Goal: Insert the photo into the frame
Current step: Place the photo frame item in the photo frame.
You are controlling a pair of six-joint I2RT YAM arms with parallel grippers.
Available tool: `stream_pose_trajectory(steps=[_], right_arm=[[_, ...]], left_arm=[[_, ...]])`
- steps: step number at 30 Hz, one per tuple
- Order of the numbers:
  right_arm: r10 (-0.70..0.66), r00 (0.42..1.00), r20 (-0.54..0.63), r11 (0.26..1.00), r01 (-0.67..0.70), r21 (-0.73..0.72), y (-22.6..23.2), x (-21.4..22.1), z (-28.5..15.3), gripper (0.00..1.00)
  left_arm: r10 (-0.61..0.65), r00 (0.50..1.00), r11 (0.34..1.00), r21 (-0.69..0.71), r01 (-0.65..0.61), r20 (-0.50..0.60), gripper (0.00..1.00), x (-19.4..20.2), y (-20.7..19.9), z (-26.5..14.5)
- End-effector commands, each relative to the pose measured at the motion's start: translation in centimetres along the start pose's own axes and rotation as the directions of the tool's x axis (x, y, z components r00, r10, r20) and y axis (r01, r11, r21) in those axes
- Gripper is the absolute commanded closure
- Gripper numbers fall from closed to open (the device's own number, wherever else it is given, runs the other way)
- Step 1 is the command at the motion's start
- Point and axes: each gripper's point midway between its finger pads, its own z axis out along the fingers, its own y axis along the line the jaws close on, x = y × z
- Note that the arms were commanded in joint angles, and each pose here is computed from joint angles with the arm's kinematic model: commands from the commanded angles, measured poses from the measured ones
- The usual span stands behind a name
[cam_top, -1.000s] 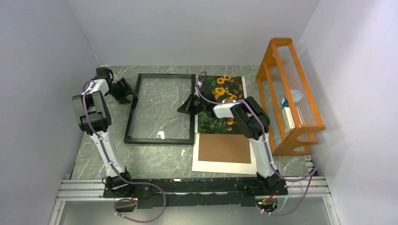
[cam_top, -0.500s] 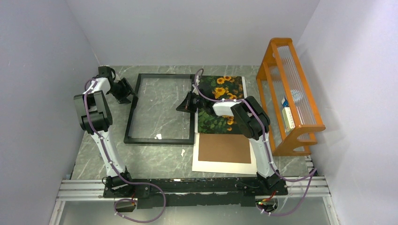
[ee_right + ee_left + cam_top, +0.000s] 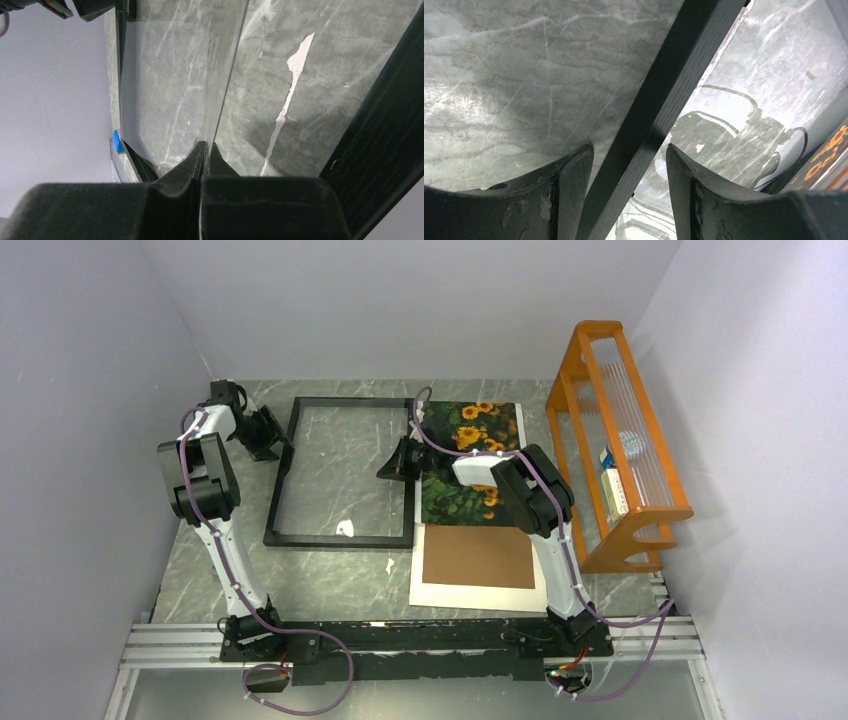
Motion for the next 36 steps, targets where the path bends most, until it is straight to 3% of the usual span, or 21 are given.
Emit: stream_pose_trajectory(steps=[1, 23, 26, 32, 36], right_arm=[[-0.056, 0.998, 0.026, 0.997, 0.057, -0.044, 1.6, -1.5, 0.2, 1.0], [-0.077, 0.997, 0.019, 0.996, 0.078, -0.038, 1.5, -1.6, 0.2, 1.0], [-0.077, 0.997, 0.012, 0.995, 0.078, -0.057, 2.0, -1.5, 0.0, 1.0], [-0.022, 1.0, -0.012, 0.993, 0.021, -0.12, 2.9, -1.2, -0.3, 0.81], [-0.009, 1.0, -0.008, 0.992, 0.008, -0.127, 3.0, -1.4, -0.5, 0.82]], left_arm=[[0.007, 0.993, 0.988, -0.153, -0.026, -0.119, 0.36, 3.9, 4.9, 4.1], [0.011, 0.992, 0.989, -0.148, -0.029, -0.123, 0.36, 3.8, 4.8, 4.1], [0.018, 0.992, 0.991, -0.132, -0.034, -0.124, 0.31, 3.7, 4.4, 3.9], [0.026, 0.993, 0.998, -0.048, -0.032, -0.111, 0.24, 3.2, 2.7, 3.4], [0.017, 0.993, 0.999, -0.047, -0.023, -0.118, 0.27, 3.3, 2.9, 3.5]])
